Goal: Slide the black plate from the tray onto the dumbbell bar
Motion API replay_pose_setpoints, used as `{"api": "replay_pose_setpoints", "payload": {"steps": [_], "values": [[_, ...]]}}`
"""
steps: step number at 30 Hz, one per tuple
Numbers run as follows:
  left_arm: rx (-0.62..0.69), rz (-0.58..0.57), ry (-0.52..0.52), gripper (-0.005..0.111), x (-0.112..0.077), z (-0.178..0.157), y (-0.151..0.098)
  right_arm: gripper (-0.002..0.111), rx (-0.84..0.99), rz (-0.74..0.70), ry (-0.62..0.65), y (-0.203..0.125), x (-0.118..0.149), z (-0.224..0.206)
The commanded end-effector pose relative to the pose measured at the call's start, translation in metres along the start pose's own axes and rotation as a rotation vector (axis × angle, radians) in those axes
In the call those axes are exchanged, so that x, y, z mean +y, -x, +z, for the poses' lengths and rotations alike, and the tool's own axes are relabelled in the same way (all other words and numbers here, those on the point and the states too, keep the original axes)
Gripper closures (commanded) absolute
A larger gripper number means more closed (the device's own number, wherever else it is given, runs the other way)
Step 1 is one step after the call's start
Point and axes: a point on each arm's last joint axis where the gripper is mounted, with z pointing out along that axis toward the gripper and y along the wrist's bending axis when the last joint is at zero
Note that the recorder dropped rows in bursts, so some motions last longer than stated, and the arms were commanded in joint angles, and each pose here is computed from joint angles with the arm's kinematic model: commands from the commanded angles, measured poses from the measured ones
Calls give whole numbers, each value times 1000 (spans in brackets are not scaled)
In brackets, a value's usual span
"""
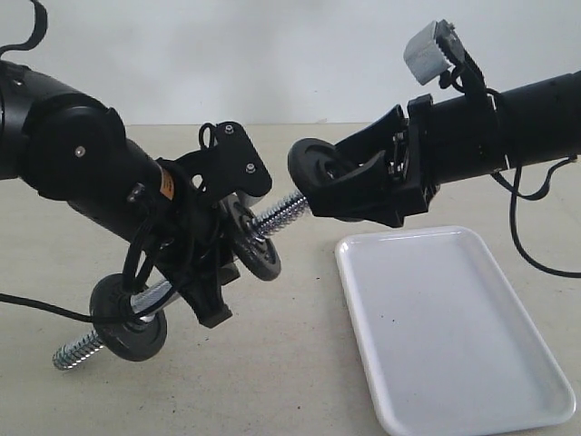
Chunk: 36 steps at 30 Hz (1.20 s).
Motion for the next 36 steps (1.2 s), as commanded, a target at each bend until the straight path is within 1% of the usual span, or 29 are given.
{"api": "replay_pose_setpoints", "payload": {"steps": [1,8,20,36], "values": [[-485,-81,230,102,24,-40,46,108,-117,-9,165,16,20,0],[-515,-83,243,102,24,-53,47,108,-116,-10,166,16,20,0],[-527,-96,245,102,25,-53,48,108,-123,-27,163,17,20,0],[-578,-125,262,102,27,-56,51,108,-141,-23,156,18,19,-1]]}}
